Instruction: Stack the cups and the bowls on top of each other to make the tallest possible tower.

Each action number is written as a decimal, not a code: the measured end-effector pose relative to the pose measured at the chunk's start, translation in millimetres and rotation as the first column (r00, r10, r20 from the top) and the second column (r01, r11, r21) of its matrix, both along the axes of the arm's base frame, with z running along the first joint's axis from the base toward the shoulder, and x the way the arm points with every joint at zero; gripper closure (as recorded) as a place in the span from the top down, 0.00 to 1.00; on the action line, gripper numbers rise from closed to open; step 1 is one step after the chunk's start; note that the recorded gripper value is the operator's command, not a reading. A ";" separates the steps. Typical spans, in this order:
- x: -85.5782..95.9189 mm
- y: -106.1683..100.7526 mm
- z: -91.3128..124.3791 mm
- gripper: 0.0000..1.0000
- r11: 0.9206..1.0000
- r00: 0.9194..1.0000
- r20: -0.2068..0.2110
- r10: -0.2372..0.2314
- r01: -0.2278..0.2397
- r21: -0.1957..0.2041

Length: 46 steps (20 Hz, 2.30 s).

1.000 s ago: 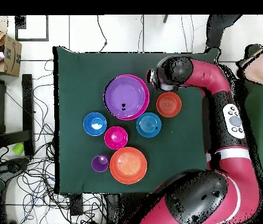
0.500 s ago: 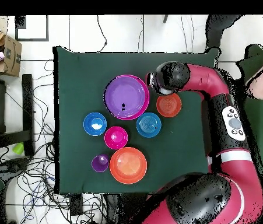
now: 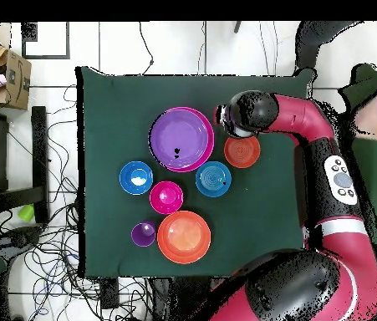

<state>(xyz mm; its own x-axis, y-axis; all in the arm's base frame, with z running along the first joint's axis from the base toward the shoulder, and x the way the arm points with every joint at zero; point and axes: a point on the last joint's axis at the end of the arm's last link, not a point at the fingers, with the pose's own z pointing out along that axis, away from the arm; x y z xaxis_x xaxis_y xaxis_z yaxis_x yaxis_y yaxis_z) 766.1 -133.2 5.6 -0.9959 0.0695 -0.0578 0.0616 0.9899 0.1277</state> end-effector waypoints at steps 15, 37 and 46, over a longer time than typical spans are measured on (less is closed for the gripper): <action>-3.5 11.7 -12.9 1.00 0.996 0.998 0.037 0.050 -0.047 -0.080; -7.2 10.5 -27.6 1.00 0.994 0.998 0.031 0.050 -0.047 -0.098; -6.7 10.1 -45.9 1.00 0.996 0.999 0.033 0.038 -0.035 -0.088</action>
